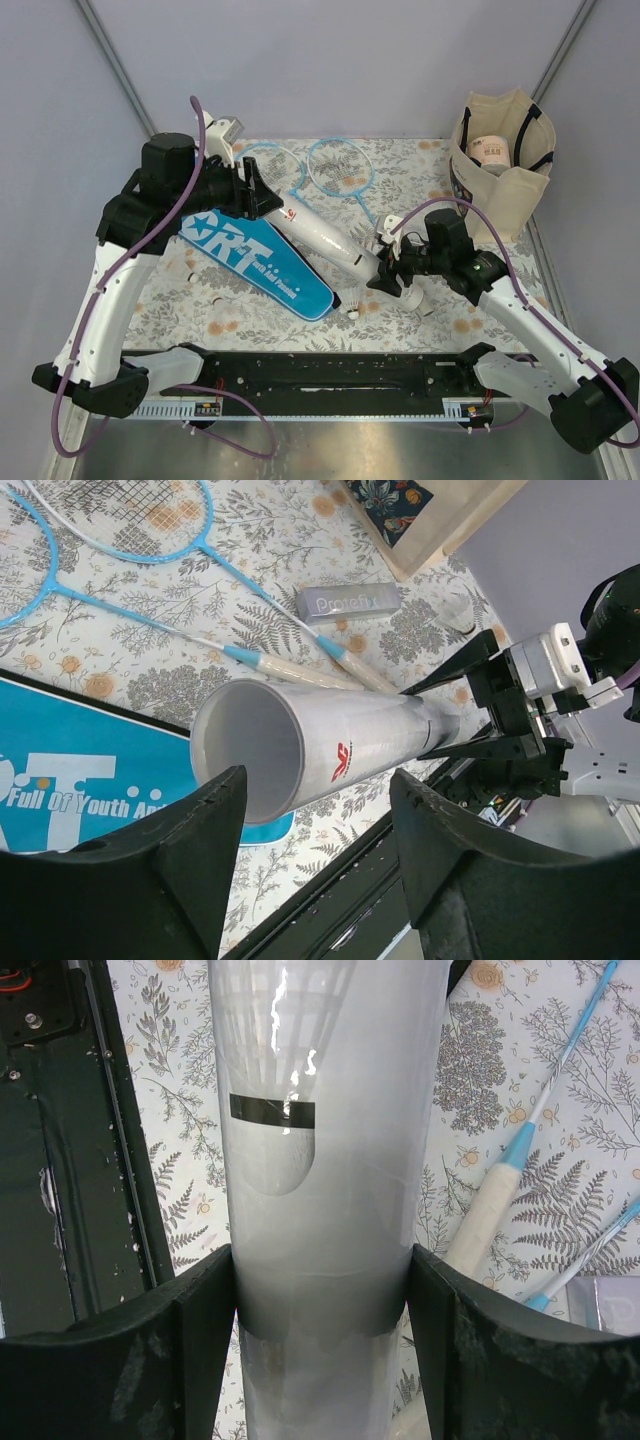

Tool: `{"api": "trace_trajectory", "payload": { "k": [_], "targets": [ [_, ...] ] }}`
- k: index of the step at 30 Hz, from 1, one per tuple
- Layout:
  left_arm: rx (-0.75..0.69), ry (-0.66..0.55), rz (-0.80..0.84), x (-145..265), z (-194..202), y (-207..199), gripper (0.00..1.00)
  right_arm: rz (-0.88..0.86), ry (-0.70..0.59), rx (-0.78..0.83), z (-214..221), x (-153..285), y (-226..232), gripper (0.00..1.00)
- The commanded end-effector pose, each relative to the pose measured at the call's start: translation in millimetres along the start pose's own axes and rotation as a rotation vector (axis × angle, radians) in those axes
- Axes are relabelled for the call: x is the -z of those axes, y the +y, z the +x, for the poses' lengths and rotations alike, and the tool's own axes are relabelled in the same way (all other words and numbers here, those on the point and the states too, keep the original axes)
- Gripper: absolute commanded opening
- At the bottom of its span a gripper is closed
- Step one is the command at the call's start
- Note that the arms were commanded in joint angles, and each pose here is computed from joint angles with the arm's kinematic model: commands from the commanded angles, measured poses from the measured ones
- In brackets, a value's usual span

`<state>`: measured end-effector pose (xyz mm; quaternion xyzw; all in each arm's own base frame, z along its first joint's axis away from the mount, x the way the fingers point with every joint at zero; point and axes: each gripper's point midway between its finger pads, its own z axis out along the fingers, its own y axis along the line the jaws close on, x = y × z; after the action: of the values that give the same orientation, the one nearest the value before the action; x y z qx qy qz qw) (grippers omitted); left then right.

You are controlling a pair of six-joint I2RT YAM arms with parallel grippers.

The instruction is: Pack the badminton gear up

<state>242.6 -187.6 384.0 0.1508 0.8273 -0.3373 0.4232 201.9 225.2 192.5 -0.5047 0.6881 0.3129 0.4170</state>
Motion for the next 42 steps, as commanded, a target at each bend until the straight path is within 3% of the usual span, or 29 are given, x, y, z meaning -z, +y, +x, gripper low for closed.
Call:
{"api": "trace_trajectory", "payload": {
  "k": [1,5,11,17,26,42],
  "targets": [
    [-0.018,-0.016,-0.006,2,-5,0,0.62,-0.012,-0.091,0.090,-31,6,3,0.45],
    [0.006,0.029,0.021,-7,6,1,0.58,-0.015,-0.106,0.098,-33,7,5,0.45],
    [0.044,0.067,0.097,-14,17,-8,0.42,-0.016,-0.107,0.097,-33,7,5,0.45],
    [0.060,0.061,0.087,-14,16,-5,0.00,-0.007,-0.085,0.109,-27,8,4,0.45],
    [0.164,0.005,0.086,2,-6,11,0.00,0.003,-0.050,0.131,-17,10,4,0.47],
    [0.172,-0.087,-0.023,17,-32,31,0.00,0.020,-0.018,0.137,-10,10,0,0.47]
  ]
}}
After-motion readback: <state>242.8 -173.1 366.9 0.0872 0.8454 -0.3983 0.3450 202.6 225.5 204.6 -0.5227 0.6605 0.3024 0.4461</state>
